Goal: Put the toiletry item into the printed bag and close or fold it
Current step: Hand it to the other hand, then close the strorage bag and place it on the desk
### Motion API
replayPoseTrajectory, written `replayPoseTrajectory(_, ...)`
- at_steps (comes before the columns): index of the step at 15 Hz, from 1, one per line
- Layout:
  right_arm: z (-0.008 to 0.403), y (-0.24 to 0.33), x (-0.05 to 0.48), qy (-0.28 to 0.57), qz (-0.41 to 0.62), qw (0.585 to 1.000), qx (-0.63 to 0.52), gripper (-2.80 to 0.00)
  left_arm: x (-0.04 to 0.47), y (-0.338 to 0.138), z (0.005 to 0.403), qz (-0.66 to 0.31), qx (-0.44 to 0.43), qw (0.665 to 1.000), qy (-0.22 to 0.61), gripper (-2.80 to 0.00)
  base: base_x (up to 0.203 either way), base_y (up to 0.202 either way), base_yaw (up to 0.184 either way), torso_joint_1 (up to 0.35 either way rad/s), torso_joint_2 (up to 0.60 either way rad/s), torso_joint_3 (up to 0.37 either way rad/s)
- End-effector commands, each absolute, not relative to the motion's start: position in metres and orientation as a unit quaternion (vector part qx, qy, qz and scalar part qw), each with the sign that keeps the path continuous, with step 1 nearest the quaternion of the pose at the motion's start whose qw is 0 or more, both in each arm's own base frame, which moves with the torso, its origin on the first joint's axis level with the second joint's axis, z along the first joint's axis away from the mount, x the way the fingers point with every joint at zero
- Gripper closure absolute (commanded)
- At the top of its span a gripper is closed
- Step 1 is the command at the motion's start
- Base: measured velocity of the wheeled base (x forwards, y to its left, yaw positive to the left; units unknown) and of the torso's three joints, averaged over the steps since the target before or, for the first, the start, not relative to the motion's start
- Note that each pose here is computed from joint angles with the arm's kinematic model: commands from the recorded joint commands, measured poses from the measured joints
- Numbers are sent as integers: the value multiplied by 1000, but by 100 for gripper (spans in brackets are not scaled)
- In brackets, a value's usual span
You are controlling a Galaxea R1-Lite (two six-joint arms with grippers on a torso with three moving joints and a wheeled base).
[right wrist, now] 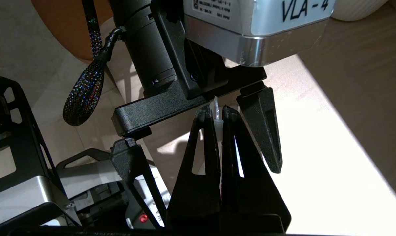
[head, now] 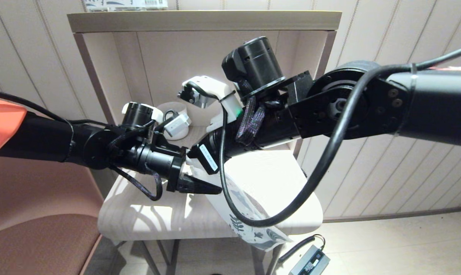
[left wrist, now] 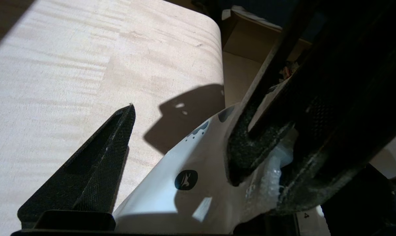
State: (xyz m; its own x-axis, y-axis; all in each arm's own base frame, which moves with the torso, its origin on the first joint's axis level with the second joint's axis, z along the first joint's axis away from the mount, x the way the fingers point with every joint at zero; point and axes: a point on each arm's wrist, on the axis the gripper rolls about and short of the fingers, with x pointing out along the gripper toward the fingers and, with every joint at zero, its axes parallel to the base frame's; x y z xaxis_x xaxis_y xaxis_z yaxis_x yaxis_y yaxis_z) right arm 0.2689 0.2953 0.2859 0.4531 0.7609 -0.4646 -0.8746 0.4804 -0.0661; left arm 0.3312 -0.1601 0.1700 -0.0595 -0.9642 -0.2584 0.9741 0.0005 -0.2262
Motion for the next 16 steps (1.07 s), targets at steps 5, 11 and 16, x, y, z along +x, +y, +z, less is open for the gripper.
replayPoseTrajectory(5,284,296,269,193,488,838,-150,0,331,-160,173,-709,15,684,169,0,0,0,0,0,0,0)
replayPoseTrajectory(11,284,296,269,193,488,838,-150,0,330,-160,173,-712,14,682,166,0,0,0,0,0,0,0)
replayPoseTrajectory(16,285,294,270,195,486,839,-150,0,329,-159,173,-712,14,682,167,0,0,0,0,0,0,0)
